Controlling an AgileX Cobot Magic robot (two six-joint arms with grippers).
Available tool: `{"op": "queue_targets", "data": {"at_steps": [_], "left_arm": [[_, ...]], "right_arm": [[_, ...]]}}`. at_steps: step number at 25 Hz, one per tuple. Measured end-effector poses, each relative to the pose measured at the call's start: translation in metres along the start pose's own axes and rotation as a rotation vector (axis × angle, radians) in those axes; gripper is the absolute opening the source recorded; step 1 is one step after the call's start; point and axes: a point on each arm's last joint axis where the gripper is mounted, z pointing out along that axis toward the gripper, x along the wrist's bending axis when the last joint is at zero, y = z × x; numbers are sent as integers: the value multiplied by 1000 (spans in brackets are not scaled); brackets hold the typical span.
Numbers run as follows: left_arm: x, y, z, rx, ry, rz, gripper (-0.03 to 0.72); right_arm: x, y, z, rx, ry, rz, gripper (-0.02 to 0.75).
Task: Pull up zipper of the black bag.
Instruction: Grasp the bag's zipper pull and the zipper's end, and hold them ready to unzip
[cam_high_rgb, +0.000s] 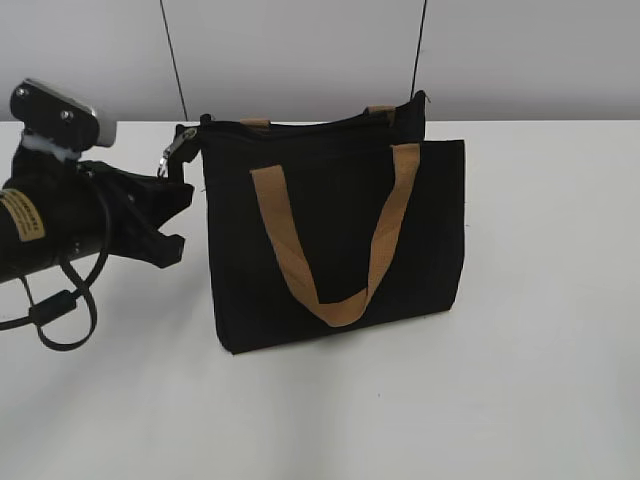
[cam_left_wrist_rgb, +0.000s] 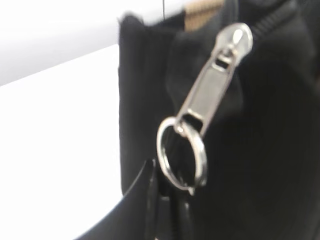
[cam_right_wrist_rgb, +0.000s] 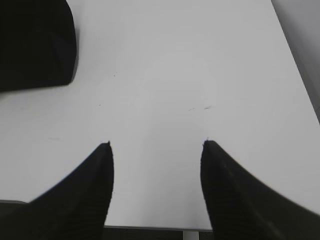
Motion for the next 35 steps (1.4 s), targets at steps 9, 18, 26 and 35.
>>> {"op": "queue_targets", "data": {"at_steps": [9, 18, 26, 35], "left_arm": [[4, 26, -22, -103, 28, 14, 23], [5, 41, -36, -170, 40, 31, 23], [6, 52, -49, -224, 54, 38, 22], [6, 53, -50, -237, 55, 38, 22]], "right_arm": [[0, 0, 0, -1, 0, 0, 435], [0, 0, 0, -1, 0, 0, 435], [2, 0, 0, -3, 26, 14, 435], [26, 21, 25, 143, 340, -141, 435]]}}
